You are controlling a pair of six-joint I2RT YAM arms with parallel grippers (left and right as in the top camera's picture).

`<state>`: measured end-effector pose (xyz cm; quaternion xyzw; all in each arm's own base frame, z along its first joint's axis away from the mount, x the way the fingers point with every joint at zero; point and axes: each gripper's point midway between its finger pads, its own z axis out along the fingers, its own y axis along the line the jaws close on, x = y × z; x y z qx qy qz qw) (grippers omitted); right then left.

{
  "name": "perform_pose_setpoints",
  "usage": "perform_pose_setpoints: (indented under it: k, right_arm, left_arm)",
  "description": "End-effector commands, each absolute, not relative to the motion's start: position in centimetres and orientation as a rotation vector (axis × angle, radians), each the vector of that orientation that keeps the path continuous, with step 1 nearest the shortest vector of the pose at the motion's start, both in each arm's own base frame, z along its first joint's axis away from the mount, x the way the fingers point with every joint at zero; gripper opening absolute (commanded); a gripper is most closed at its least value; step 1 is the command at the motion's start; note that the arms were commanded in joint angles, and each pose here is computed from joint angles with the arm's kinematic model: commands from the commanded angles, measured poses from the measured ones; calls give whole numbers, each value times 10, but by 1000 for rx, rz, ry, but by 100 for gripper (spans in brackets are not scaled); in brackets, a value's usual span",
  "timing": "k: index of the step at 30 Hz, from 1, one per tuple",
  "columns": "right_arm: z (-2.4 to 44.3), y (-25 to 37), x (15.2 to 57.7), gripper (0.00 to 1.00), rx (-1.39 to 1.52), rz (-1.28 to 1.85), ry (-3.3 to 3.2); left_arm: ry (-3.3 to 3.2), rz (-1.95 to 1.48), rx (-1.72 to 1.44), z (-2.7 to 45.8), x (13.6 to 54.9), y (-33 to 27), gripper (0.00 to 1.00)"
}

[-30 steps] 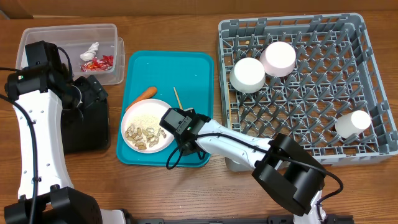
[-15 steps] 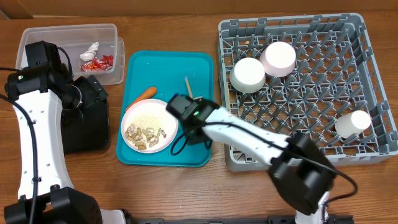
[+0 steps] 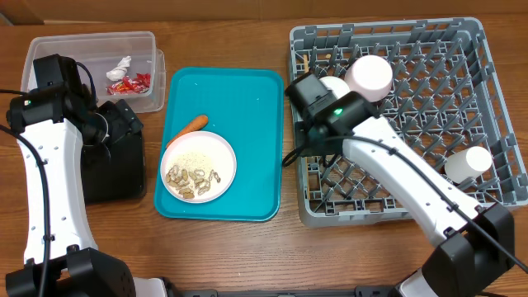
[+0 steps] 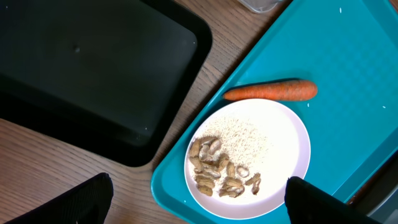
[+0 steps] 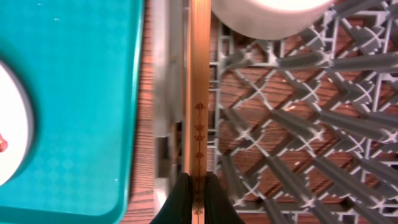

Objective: Sort waste into correct bins and load items into the dishwasher
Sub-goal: 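Carry the second chopstick into the rack and release it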

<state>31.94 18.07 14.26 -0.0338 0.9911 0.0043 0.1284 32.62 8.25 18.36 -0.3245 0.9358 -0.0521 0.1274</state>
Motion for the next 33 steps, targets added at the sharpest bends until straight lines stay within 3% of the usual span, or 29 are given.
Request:
perform_pose_setpoints:
  k: [1, 11, 12, 16, 19, 27, 33]
  right_arm:
    - [141, 183, 315, 4, -189, 116, 2919]
    - [112, 179, 296, 4, -193, 125, 3005]
    - [112, 179, 295, 7, -193, 124, 3006]
    - [112, 179, 296, 33, -193, 124, 3005]
    - [114, 179, 296, 39, -192, 126, 3002]
    - [169, 172, 316, 41, -51, 179, 2845]
    - [208, 126, 328, 49, 171, 251, 2749]
  left_arm:
    - [2707, -147, -907, 192, 328, 84, 90]
    - [2707, -147, -906, 192, 328, 84, 90]
    - [2707, -147, -906, 192, 328, 84, 90]
    - [2707, -147, -906, 192, 328, 84, 90]
    - [2708, -146, -907, 192, 328, 84, 90]
    - [2719, -152, -880, 192, 329, 77, 89]
    - [2760, -179, -715, 191, 339, 37, 89]
